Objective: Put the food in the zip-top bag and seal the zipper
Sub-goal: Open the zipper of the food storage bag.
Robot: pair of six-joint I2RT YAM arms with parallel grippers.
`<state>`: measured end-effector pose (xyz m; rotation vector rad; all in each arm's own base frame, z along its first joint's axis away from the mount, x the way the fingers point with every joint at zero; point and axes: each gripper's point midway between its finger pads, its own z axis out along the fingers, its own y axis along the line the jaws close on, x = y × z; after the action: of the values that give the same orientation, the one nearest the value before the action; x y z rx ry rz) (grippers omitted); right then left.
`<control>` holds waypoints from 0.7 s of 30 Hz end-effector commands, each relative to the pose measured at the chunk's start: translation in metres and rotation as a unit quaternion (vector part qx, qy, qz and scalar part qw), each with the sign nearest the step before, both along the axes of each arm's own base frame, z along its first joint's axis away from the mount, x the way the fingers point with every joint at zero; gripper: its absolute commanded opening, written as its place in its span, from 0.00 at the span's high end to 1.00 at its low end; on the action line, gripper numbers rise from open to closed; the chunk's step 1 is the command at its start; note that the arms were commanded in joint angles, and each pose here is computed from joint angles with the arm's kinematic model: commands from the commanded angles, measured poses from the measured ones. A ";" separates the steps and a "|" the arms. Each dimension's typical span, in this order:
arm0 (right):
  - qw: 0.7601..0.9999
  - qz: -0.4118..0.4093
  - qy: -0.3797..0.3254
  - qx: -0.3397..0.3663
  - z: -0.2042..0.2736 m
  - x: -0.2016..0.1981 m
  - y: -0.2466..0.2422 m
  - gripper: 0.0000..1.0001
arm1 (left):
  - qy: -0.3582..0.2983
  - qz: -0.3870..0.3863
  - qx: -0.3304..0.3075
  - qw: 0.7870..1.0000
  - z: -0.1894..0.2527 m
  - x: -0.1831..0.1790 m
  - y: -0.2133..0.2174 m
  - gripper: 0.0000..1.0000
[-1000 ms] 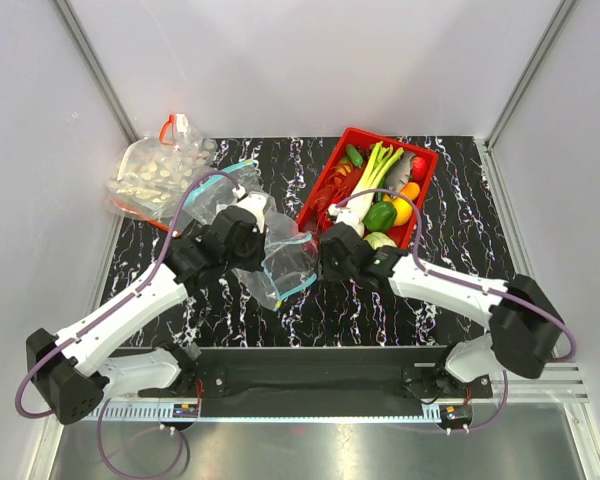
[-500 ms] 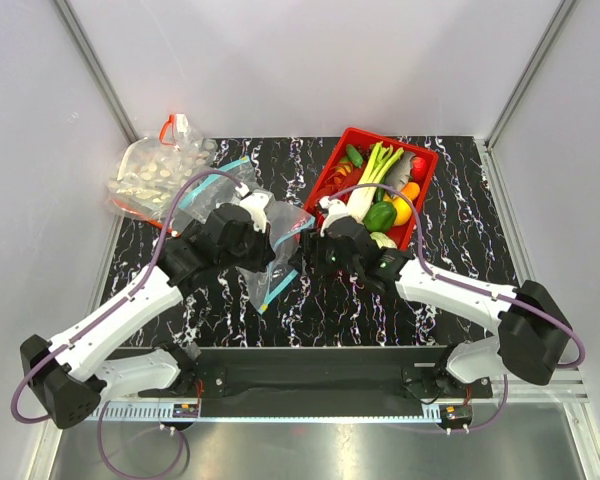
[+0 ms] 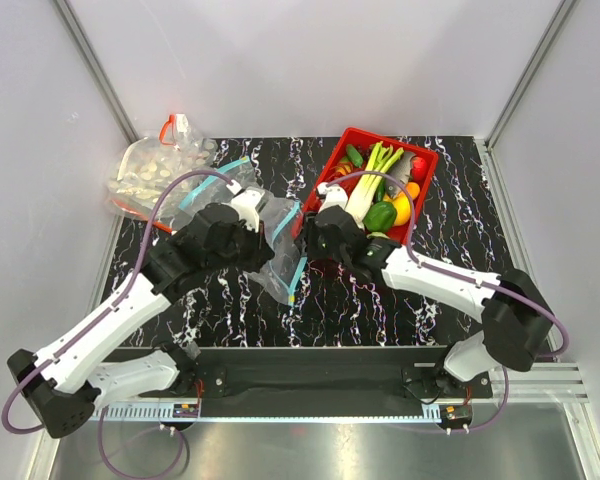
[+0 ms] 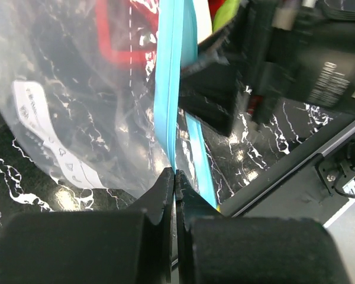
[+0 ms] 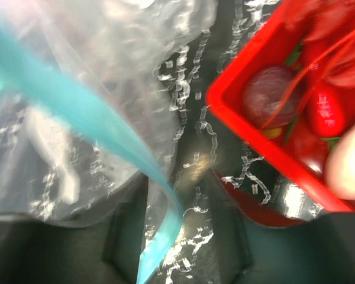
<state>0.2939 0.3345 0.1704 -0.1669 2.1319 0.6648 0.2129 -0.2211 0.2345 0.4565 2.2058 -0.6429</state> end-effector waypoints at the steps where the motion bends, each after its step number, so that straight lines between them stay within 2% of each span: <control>1: 0.997 -0.077 -0.010 -0.019 0.012 0.022 -0.015 0.60 | -0.042 -0.002 -0.030 0.999 0.038 -0.001 0.002 1.00; 6: 0.992 -0.120 -0.022 -0.041 0.018 0.023 -0.040 0.71 | -0.058 0.067 0.033 0.996 0.030 0.012 0.034 1.00; 9: 0.989 -0.133 -0.025 -0.059 0.018 0.020 -0.052 0.89 | -0.069 0.089 0.047 0.993 0.032 0.016 0.044 1.00; 10: 0.989 -0.132 -0.021 -0.070 0.014 0.019 -0.054 1.00 | -0.072 0.089 0.043 0.992 0.033 0.016 0.044 1.00; 12: 0.991 -0.114 -0.015 -0.072 0.011 0.016 -0.051 1.00 | -0.079 0.082 0.029 0.993 0.037 0.015 0.040 1.00; 18: 0.999 -0.042 -0.008 -0.017 0.032 0.001 -0.018 1.00 | -0.071 0.045 0.030 0.996 0.028 0.015 0.026 1.00; 20: 1.000 -0.024 0.007 -0.012 0.034 -0.005 -0.010 1.00 | -0.064 0.036 0.034 0.997 0.023 0.016 0.022 0.97; 21: 1.000 -0.021 0.011 -0.006 0.038 -0.006 -0.006 1.00 | -0.064 0.036 0.033 0.997 0.022 0.017 0.021 0.91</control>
<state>0.2928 0.3079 0.1699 -0.1026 2.2005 0.5037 0.2221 -0.1884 0.2460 0.4120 2.1701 -0.4489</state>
